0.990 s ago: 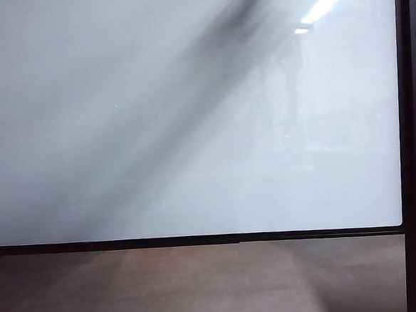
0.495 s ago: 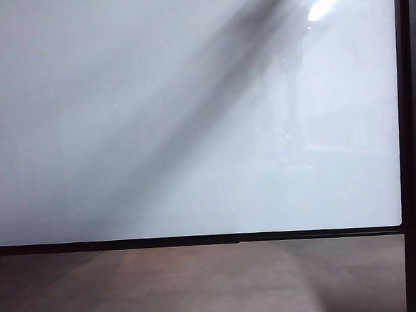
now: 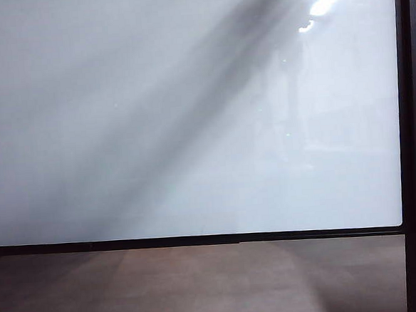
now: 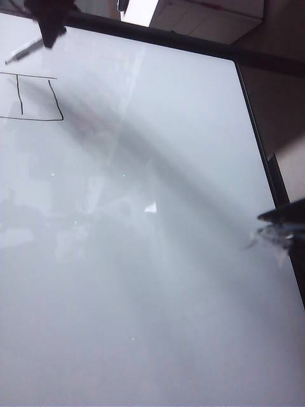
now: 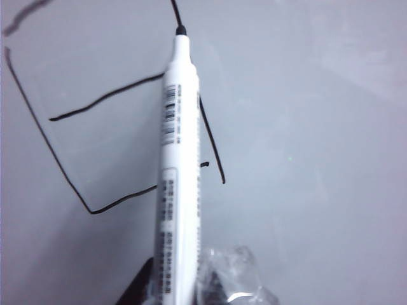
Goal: Reach to the right to find the marker pen, pick it up, and write the number 8 on the whiteboard.
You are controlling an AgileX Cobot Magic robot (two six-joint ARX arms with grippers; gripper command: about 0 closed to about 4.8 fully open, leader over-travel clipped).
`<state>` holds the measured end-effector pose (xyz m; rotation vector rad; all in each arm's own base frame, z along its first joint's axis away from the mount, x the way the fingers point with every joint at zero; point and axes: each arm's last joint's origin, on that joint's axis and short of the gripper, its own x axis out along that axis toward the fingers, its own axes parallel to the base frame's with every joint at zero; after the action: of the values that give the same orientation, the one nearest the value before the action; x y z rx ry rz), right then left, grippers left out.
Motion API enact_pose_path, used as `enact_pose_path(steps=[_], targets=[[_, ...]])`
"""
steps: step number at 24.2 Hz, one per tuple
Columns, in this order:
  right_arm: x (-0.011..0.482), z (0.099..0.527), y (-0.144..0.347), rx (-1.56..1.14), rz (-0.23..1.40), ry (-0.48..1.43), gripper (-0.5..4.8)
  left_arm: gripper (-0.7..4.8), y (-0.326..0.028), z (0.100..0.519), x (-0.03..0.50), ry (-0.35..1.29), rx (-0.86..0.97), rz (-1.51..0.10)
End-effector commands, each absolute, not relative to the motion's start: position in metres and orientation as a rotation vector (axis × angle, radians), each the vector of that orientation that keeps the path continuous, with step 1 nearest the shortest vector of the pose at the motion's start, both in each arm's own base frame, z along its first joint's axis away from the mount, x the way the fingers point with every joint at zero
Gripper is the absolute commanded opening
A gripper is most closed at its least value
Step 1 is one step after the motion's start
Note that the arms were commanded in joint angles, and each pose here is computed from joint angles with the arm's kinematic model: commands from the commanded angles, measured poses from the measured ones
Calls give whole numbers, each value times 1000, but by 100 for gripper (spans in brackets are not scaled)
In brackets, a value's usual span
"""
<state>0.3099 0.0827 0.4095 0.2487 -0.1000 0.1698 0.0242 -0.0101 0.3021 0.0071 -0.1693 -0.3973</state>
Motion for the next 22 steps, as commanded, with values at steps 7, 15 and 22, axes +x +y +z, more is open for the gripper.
enact_pose_path(steps=[7, 15, 22], targets=[[184, 411, 46, 161, 114, -172, -5, -5, -9, 305, 24, -186, 6, -366], [64, 380, 9, 145, -21, -154, -5, -5, -3, 304, 26, -181, 28, -123], [13, 356, -6, 134, -47, -99, -5, -5, 0, 276, 44, -79, 47, 21]])
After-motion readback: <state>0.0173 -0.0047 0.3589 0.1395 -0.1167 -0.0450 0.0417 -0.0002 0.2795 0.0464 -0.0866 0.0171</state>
